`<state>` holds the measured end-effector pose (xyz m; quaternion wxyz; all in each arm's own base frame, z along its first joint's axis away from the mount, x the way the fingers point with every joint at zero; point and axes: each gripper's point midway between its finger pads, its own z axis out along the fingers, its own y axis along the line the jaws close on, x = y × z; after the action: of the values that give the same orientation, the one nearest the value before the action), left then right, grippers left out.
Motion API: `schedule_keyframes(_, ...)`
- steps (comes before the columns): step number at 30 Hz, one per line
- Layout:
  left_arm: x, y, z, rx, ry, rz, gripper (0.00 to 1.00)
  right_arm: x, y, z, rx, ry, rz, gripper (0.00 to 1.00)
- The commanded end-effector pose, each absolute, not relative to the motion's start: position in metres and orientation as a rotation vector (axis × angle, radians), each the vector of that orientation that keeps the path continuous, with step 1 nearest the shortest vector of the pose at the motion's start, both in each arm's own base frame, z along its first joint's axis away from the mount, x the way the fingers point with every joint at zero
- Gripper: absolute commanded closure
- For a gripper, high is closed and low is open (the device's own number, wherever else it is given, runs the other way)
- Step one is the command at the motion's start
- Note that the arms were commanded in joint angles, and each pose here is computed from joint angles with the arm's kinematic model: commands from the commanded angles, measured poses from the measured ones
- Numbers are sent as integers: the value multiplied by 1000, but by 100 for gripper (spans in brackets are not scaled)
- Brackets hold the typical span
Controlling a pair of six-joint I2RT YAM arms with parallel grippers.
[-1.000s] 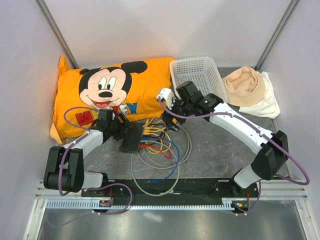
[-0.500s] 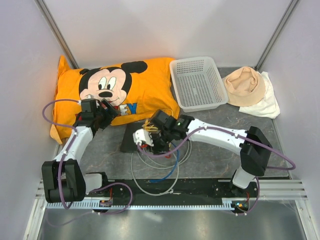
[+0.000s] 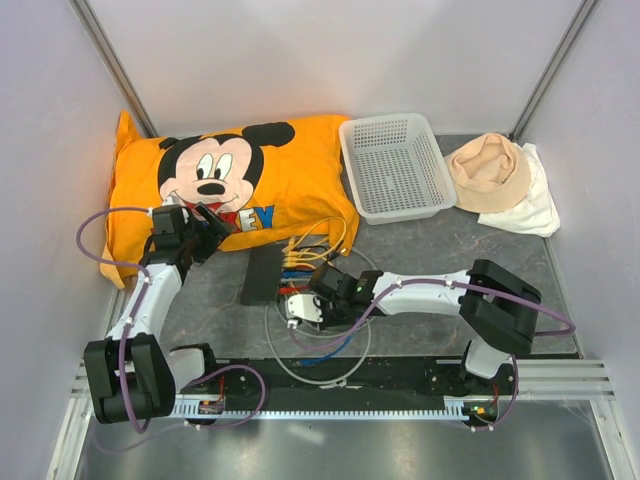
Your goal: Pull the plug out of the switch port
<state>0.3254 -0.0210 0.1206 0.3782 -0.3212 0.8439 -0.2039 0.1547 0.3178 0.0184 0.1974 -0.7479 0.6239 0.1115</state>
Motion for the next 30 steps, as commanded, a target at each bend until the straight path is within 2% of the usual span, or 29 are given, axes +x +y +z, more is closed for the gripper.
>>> schedule_keyframes(1, 324, -28, 122, -776, 2149, -573, 14, 179, 281, 14, -2044, 1774, 53, 75)
schedule_keyframes(7, 322, -32, 112, -796, 2182, -583, 15, 183, 211, 4, -2058, 1912, -78, 76)
schedule_keyframes(17, 329, -44, 103, -759, 2223, -589, 16, 194, 118, -3, -1891, 2174, -206, 77)
schedule_keyframes(22, 326, -53, 94, -755, 2255, -603, 16, 188, 106, 0, -1841, 2230, -143, 76)
schedule_keyframes(25, 318, -66, 89, -723, 2292, -641, 16, 180, 121, 23, -1828, 2248, -4, 65)
schedule_keyframes(26, 316, -70, 88, -706, 2301, -654, 16, 174, 133, 32, -1831, 2235, 102, 56)
schedule_keyframes(27, 312, -82, 87, -650, 2324, -677, 15, 174, 138, 44, -1826, 2216, 138, 46)
schedule_keyframes(28, 309, -88, 86, -621, 2332, -699, 15, 184, 149, 73, -1758, 2163, 148, 27)
schedule_keyframes(29, 306, -97, 86, -572, 2338, -715, 15, 192, 153, 88, -1705, 2133, 132, 2)
schedule_keyframes(30, 304, -100, 87, -520, 2334, -715, 14, 199, 156, 103, -1659, 2102, 116, 2)
